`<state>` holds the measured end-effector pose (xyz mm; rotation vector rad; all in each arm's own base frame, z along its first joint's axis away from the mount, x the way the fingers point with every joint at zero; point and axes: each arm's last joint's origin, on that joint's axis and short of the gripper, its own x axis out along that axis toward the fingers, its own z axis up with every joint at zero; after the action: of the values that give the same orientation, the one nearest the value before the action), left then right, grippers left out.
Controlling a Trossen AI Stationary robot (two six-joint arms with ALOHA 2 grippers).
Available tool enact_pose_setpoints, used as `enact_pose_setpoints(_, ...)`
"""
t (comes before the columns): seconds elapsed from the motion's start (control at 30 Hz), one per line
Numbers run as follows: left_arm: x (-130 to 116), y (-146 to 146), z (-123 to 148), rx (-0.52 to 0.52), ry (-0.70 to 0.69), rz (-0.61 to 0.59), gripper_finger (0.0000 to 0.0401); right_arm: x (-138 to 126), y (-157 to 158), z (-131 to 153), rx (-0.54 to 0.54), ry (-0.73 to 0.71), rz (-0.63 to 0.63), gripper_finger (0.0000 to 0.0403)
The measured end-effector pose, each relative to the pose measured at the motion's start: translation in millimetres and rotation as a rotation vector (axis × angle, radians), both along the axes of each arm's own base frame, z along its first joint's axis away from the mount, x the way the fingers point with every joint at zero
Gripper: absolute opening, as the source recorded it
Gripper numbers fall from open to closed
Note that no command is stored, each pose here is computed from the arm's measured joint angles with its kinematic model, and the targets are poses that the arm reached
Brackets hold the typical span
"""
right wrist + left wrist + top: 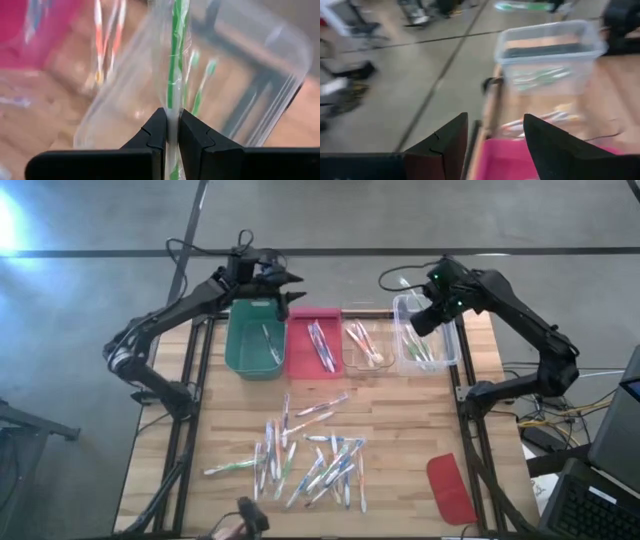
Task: Pick & Place Toothbrushes
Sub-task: Put the green toothbrush into the white bin
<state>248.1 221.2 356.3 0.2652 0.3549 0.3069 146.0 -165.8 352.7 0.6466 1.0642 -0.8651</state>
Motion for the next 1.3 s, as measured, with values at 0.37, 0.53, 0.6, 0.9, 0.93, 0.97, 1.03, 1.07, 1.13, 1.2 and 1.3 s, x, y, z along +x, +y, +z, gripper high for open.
enact_pose_setpoints(0.37, -35.9, -26.5, 14.6, 0.175, 0.022, 0.122, 0.0197, -5.4, -10.6, -21.8, 0.188, 0.113, -0.073, 0.0024)
enact_pose_setpoints(0.53, -48.0, -36.5, 14.1, 0.228, 0.01, 0.145, 0.0195, -7.7, -12.7, -29.2, 0.219, 0.144, -0.091, 0.0024)
enact_pose_setpoints(0.6, -51.5, -39.9, 13.1, 0.239, 0.01, 0.143, 0.0195, -9.9, -11.7, -32.2, 0.24, 0.157, -0.116, 0.0024)
enact_pose_setpoints(0.9, -54.8, -42.2, 2.4, 0.254, 0.015, 0.145, 0.0195, -15.1, -6.5, -59.8, 0.291, 0.197, -0.169, 0.0024)
enact_pose_setpoints(0.93, -54.8, -42.2, 1.1, 0.253, 0.017, 0.145, 0.0195, -14.7, -7.0, -64.2, 0.292, 0.198, -0.169, 0.0024)
enact_pose_setpoints(0.97, -54.7, -42.1, -0.5, 0.251, 0.021, 0.144, 0.0195, -14.5, -7.7, -68.4, 0.292, 0.198, -0.17, 0.0024)
enact_pose_setpoints(1.03, -54.6, -42.0, -2.8, 0.256, 0.03, 0.141, 0.0195, -13.7, -10.9, -76.3, 0.278, 0.185, -0.174, 0.0024)
enact_pose_setpoints(1.07, -54.7, -42.1, -3.4, 0.257, 0.031, 0.14, 0.0195, -13.6, -12.4, -79.9, 0.274, 0.179, -0.178, 0.0024)
enact_pose_setpoints(1.13, -54.6, -42.0, -3.4, 0.259, 0.03, 0.141, 0.0195, -14.5, -14.8, -87.3, 0.28, 0.181, -0.181, 0.0024)
enact_pose_setpoints(1.2, -54.7, -42.1, -3.3, 0.26, 0.029, 0.141, 0.0195, -16.8, -16.0, -94.7, 0.298, 0.196, -0.183, 0.0024)
enact_pose_setpoints(1.3, -54.7, -42.1, -3.3, 0.259, 0.029, 0.141, 0.0195, -19.4, -18.0, -105.6, 0.318, 0.21, -0.19, 0.0029)
